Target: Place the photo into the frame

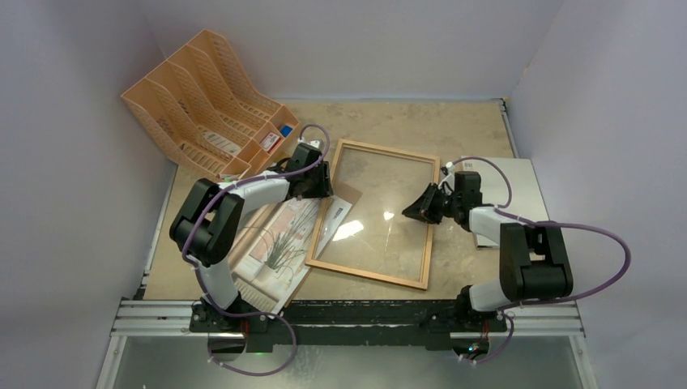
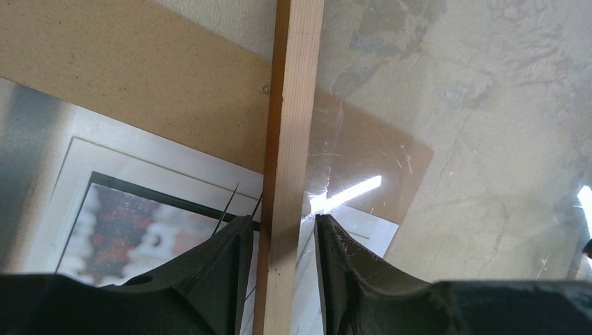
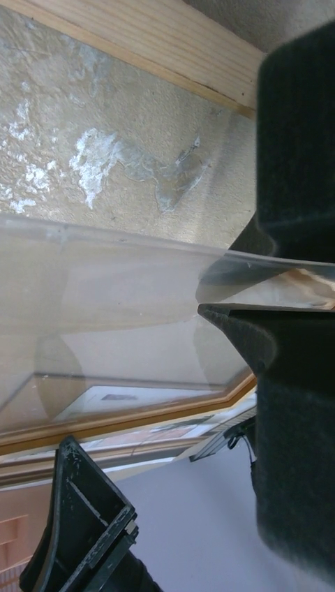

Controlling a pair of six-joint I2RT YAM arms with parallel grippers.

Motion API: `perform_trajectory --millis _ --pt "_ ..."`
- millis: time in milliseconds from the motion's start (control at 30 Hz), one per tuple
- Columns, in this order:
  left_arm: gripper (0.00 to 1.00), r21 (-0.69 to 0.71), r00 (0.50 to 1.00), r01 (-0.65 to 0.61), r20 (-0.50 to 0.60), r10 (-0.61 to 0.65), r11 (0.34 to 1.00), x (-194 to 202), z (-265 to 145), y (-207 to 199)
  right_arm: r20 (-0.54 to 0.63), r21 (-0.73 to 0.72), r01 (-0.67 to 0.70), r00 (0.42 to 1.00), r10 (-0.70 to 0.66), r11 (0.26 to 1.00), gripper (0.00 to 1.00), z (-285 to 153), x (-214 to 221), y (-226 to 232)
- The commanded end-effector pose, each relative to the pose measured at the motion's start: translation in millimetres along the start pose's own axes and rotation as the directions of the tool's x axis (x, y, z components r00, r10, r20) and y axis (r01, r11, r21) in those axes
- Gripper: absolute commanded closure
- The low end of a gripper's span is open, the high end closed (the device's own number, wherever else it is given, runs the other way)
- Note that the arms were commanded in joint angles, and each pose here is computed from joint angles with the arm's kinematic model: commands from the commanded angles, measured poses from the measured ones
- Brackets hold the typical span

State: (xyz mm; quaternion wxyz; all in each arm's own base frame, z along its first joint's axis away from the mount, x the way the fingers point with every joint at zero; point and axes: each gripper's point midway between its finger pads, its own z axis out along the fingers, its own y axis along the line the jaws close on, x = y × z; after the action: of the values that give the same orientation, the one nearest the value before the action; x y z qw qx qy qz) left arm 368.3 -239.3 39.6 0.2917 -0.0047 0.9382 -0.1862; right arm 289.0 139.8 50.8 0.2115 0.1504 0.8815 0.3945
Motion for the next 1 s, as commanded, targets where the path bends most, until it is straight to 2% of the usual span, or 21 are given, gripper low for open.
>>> perform_trajectory --millis 0,100,367,533,800,967 --pt "0.61 0.001 0.999 -0.020 0.047 0.020 1.000 -17 1 -2 -0.031 -0.063 0.046 0.998 -0.048 0.997 0.88 1 3 11" --pt "0.63 -0.002 0.998 -0.022 0.059 0.022 1.000 -18 0 0 -0.059 -0.085 0.041 0.997 -0.047 0.996 1.00 2 8 11" --pt "0.66 -0.013 0.996 -0.030 0.083 0.031 0.999 -21 1 3 -0.130 -0.146 -0.005 0.991 -0.014 0.989 1.00 -1 24 19" --pt "0.65 -0.012 0.996 -0.030 0.084 0.031 0.999 -20 3 3 -0.134 -0.121 -0.003 0.991 -0.013 0.993 1.00 0 25 13" --pt "0.64 -0.016 0.998 -0.039 0.056 0.040 0.999 -12 9 6 -0.094 -0.082 0.035 0.995 -0.043 0.996 0.80 2 11 11" --pt "0.66 -0.028 0.998 -0.043 0.034 0.044 0.999 -6 14 10 -0.085 -0.072 0.045 0.995 -0.051 0.996 0.78 4 7 10"
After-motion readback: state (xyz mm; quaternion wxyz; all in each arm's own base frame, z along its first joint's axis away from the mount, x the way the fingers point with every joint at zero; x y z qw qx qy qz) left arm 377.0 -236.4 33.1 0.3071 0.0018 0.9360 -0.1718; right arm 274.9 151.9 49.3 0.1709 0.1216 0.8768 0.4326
